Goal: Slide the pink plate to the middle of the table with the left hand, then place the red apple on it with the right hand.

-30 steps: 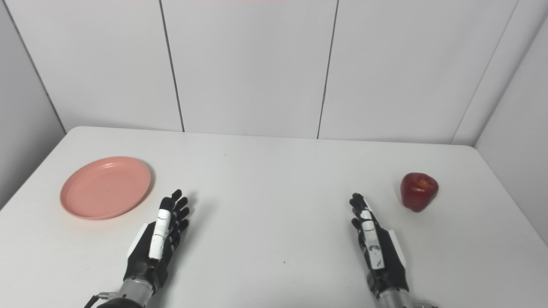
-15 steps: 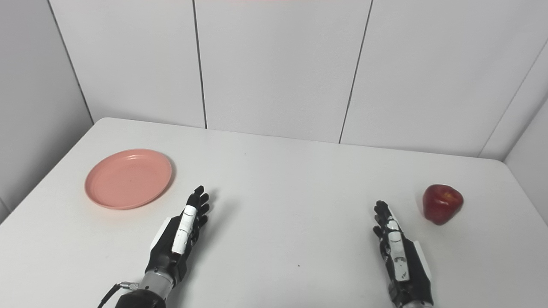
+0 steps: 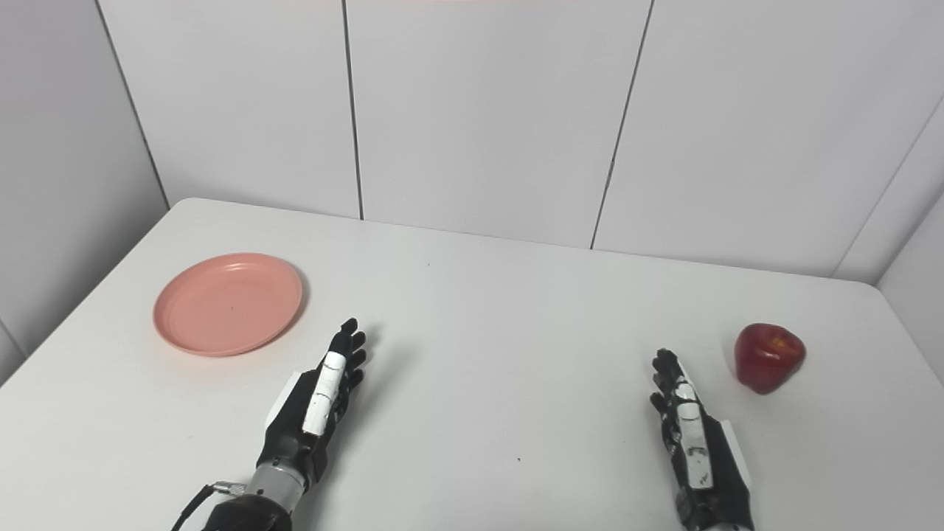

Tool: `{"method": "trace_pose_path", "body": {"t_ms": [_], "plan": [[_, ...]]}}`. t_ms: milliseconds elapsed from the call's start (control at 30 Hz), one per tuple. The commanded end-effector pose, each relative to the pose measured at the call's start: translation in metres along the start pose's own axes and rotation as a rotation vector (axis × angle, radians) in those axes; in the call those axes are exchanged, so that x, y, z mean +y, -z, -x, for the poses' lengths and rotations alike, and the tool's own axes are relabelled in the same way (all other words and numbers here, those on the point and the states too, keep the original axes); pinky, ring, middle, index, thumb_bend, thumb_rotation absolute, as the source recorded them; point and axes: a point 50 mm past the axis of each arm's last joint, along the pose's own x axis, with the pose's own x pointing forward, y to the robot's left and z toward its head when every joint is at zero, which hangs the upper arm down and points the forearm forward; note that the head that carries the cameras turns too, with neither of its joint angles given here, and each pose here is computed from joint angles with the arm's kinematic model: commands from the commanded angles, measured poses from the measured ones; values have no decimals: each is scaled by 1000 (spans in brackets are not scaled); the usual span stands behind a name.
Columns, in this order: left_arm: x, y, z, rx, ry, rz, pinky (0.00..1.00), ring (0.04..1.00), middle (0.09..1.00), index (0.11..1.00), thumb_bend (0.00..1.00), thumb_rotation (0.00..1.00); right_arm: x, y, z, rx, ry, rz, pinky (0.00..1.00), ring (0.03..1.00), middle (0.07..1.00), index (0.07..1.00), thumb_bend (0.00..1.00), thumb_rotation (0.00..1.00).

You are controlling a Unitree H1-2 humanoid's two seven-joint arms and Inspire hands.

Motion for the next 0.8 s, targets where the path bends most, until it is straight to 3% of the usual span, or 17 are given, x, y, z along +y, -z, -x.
{"method": "trace_pose_path", "body": {"t_ms": [0,367,767], "plan": [[-5,10,7,11,-4,-3,1000,1000,1000,1000,818,986,-9,-1,-1,-53,-2,9,1000,1000,964,950,827,1000],[-14,18,4,-9,8,-2,1000,1000,1000,1000,810,985,-22,6,0,-51,-15,18,1000,1000,976,970,829,1000],[-12,23,4,-9,4,-2,1000,1000,1000,1000,815,982,-18,10,1,-43,-17,17,1000,1000,973,958,807,1000]]}}
